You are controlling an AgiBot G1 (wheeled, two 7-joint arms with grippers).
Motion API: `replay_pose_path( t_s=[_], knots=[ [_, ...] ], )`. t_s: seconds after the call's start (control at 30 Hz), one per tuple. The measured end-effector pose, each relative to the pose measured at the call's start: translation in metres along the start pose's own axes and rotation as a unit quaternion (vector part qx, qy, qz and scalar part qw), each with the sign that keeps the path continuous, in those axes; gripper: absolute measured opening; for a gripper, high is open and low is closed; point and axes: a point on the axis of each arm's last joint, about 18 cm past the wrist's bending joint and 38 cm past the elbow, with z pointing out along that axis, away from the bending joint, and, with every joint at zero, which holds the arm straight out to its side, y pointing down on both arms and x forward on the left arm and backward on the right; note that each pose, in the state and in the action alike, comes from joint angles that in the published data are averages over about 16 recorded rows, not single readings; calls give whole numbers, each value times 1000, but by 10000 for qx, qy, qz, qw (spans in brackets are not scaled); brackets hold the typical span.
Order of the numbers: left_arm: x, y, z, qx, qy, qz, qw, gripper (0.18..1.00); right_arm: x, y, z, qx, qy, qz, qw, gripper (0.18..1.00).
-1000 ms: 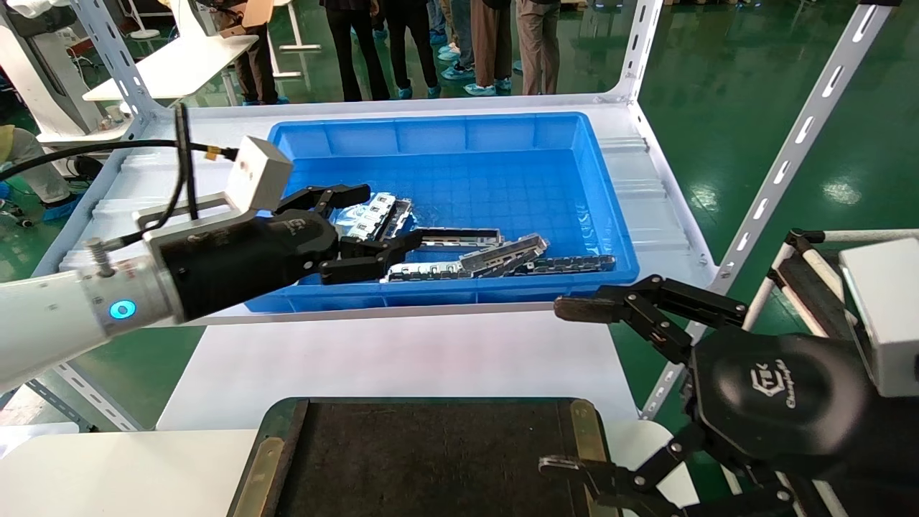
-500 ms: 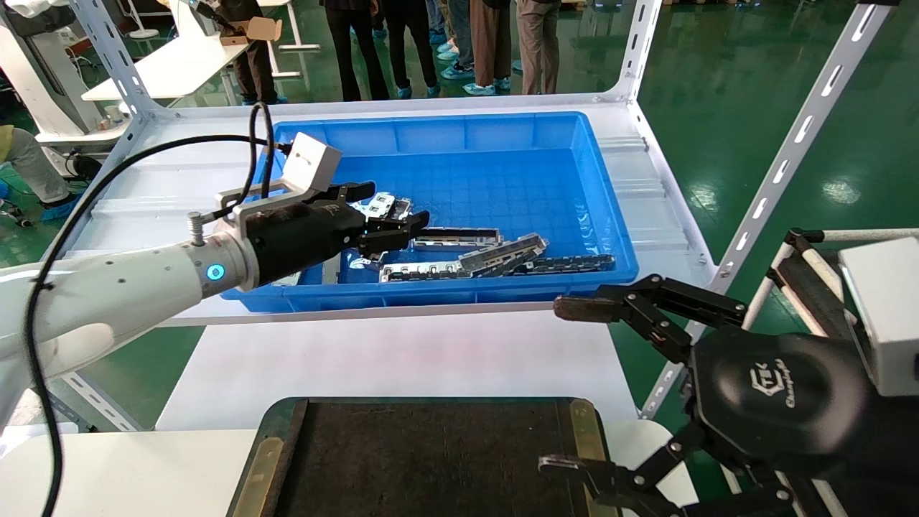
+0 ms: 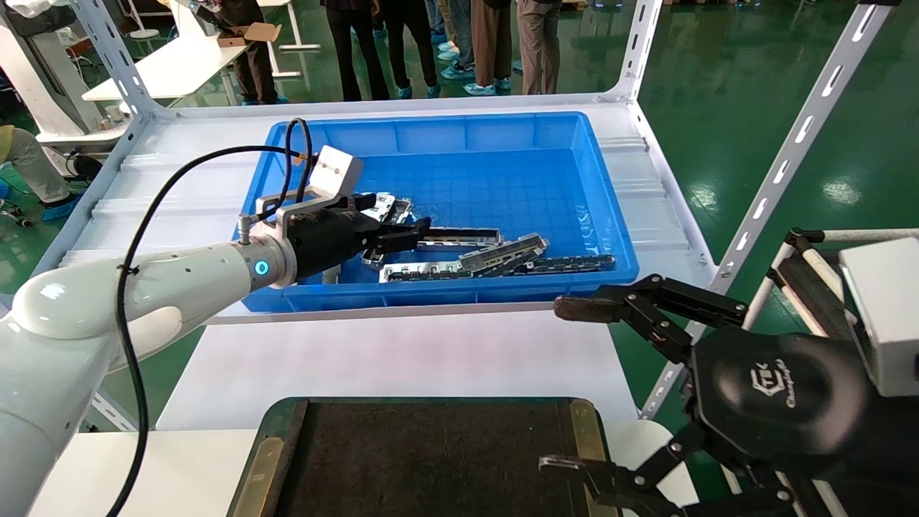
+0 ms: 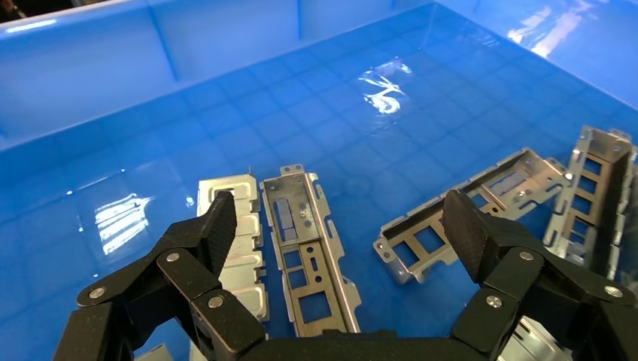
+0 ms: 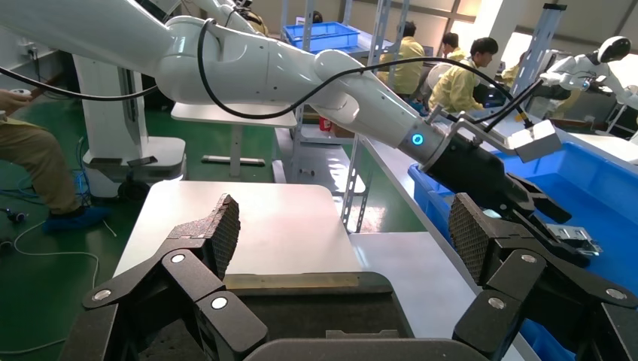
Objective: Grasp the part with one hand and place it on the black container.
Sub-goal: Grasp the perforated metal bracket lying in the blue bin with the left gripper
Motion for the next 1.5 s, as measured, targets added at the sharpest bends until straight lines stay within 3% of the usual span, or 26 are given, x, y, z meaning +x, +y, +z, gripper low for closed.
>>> replay_pose_path(
  t_s=[0.53,0.8,1.0,1.5],
  knots=[
    [0,8,13,-46,-137,-48,9999,976,0,0,0,0,0,0,10000,970],
    [-1,14,14,-58,-136,-73,9999,895,0,0,0,0,0,0,10000,894],
    [0,19,15,-82,-132,-93,9998,806,0,0,0,0,0,0,10000,796],
    [-1,22,16,-75,-137,-124,9998,490,0,0,0,0,0,0,10000,444]
  ],
)
